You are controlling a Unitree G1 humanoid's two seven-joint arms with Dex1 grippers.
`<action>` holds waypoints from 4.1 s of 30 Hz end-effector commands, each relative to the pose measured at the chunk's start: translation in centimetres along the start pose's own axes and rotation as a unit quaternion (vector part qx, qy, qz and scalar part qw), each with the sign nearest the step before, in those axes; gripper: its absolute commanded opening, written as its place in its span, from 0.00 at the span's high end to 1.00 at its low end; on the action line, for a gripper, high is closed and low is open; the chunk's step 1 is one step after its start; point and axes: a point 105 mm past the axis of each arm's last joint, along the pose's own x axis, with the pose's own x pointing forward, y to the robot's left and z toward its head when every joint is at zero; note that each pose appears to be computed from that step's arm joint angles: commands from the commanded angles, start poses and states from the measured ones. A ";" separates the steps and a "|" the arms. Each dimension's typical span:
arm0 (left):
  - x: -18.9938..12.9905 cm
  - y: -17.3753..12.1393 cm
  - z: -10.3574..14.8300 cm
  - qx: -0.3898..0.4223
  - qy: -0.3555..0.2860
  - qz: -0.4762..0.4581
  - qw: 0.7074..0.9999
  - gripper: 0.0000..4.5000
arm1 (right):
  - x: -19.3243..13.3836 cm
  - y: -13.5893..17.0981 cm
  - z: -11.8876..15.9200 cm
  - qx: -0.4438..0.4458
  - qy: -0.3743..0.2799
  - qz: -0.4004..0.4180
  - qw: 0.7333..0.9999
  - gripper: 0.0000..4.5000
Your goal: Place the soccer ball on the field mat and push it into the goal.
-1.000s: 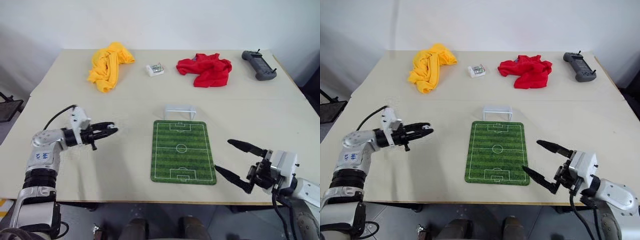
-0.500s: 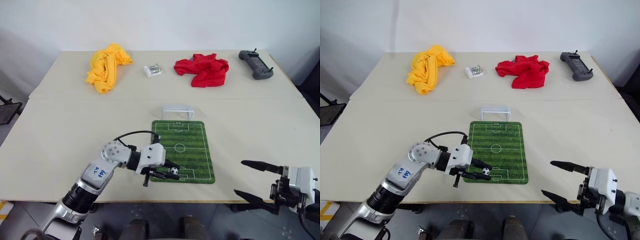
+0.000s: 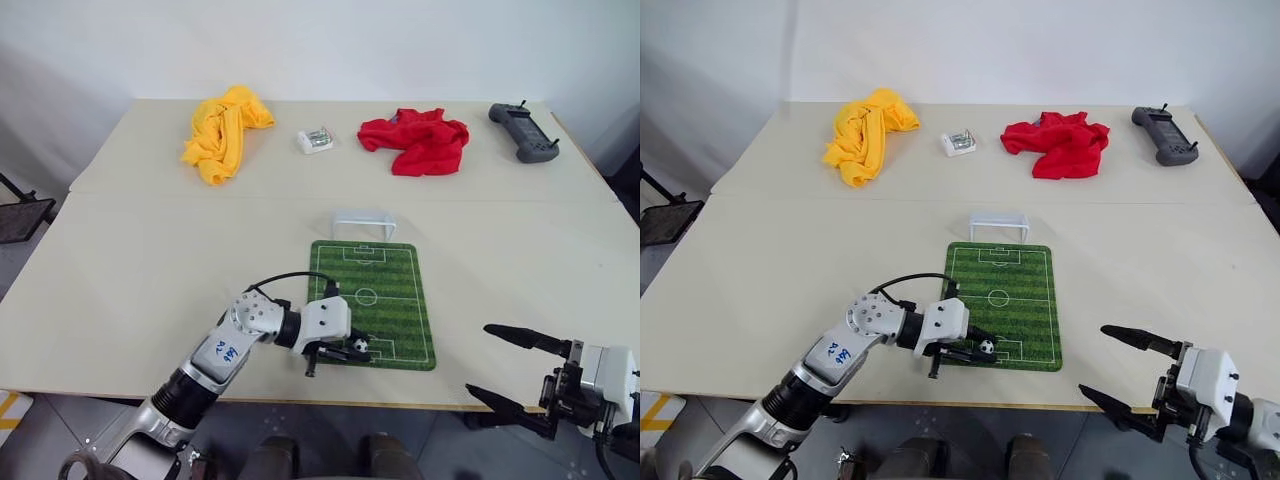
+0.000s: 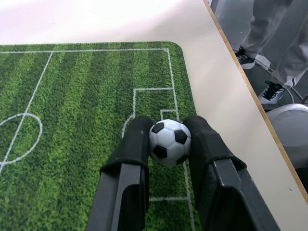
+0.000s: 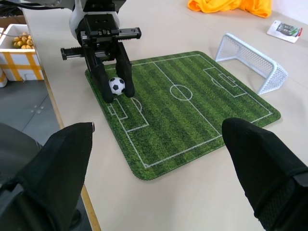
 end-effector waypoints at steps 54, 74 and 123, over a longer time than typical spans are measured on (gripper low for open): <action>0.2 -3.4 2.0 -0.115 -0.099 0.004 0.988 1.00 | -0.3 0.7 -1.1 0.027 0.014 0.006 1.000 0.00; 0.6 -2.4 1.1 -0.090 -0.075 -0.017 0.993 1.00 | -0.6 1.4 -0.9 0.031 0.012 -0.040 0.999 0.00; -21.4 4.4 -5.3 -0.131 -0.122 0.504 0.845 1.00 | 0.5 -5.4 -1.4 0.025 -0.079 -0.186 0.979 0.00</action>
